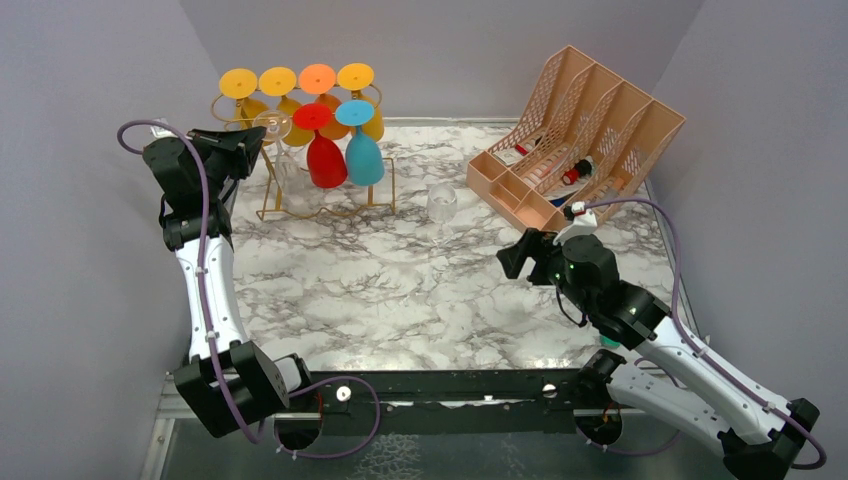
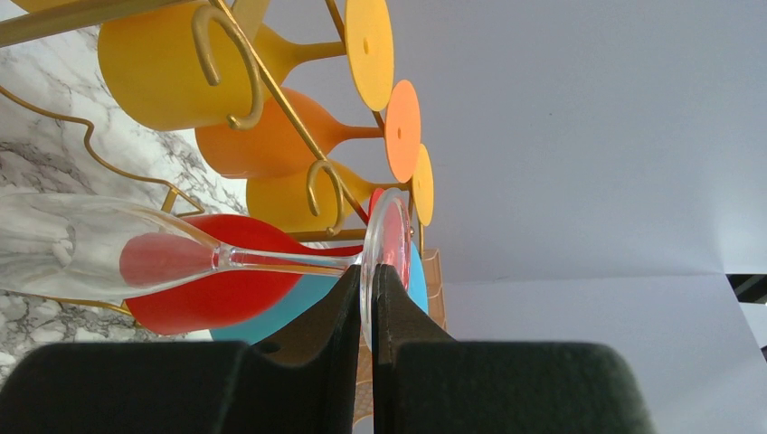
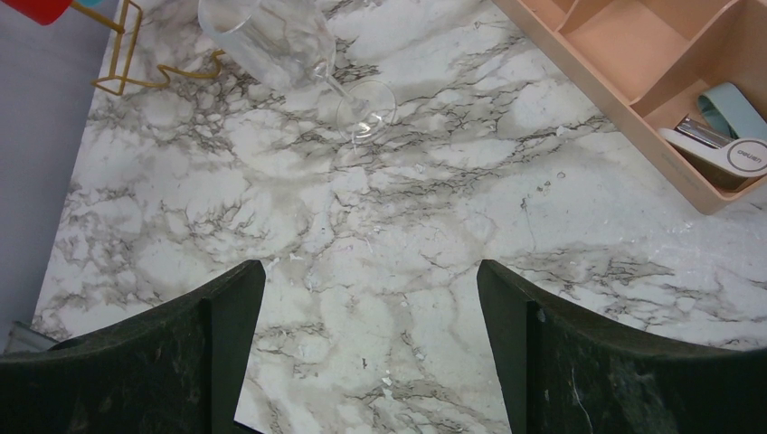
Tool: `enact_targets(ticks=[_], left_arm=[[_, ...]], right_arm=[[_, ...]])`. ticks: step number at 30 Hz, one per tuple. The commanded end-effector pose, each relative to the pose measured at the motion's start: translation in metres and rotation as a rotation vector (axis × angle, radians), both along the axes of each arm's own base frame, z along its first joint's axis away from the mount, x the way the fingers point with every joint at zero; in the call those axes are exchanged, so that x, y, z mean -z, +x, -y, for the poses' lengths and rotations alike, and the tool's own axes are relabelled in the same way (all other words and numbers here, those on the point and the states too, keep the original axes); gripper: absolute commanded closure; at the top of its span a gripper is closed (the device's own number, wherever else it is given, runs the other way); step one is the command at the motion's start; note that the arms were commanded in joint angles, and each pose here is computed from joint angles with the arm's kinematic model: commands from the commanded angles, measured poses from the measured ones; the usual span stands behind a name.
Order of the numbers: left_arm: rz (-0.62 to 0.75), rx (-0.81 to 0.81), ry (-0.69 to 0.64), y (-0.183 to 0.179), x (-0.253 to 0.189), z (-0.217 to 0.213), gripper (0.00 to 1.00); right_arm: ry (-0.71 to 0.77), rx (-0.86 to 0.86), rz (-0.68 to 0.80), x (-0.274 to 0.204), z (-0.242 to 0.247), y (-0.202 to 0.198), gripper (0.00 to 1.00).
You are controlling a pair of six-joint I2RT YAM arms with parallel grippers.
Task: Take the wine glass off the wine glass rack
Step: Pick up the wine glass from the wine rack, then place the wine glass at the center of the board.
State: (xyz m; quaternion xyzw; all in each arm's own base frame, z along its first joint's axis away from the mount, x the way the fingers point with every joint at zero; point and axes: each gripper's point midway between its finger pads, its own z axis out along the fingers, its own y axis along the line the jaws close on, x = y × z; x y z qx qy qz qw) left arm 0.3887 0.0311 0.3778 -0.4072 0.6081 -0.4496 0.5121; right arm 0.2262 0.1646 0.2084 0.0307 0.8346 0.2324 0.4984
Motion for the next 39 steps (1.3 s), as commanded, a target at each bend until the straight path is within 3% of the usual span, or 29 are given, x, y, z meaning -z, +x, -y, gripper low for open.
enact_targets(ticks=[1,9,13,25,29,39], left_arm=[[0.080,0.011,0.011,-0.012,-0.025,0.005,1.00],[0.038,-0.062,0.074,-0.035,-0.021,0.003,1.00],[-0.019,-0.123,0.178,-0.054,-0.009,0.002,1.00],[-0.234,-0.025,0.417,-0.112,0.086,0.046,1.00],[-0.198,0.134,0.491,-0.132,0.111,0.077,1.00],[0.079,0.766,0.533,-0.166,0.125,0.171,1.00]], right_arm=[[0.006,0.007,0.009,-0.009,0.000,0.001,0.10],[0.000,-0.030,0.034,-0.017,-0.006,0.002,0.10],[-0.015,-0.048,0.051,-0.026,-0.009,0.006,0.10],[0.002,-0.179,0.166,-0.050,-0.030,0.006,0.10],[0.012,-0.220,0.188,-0.052,-0.035,0.003,0.10],[0.038,-0.268,0.158,-0.048,-0.045,-0.002,0.10]])
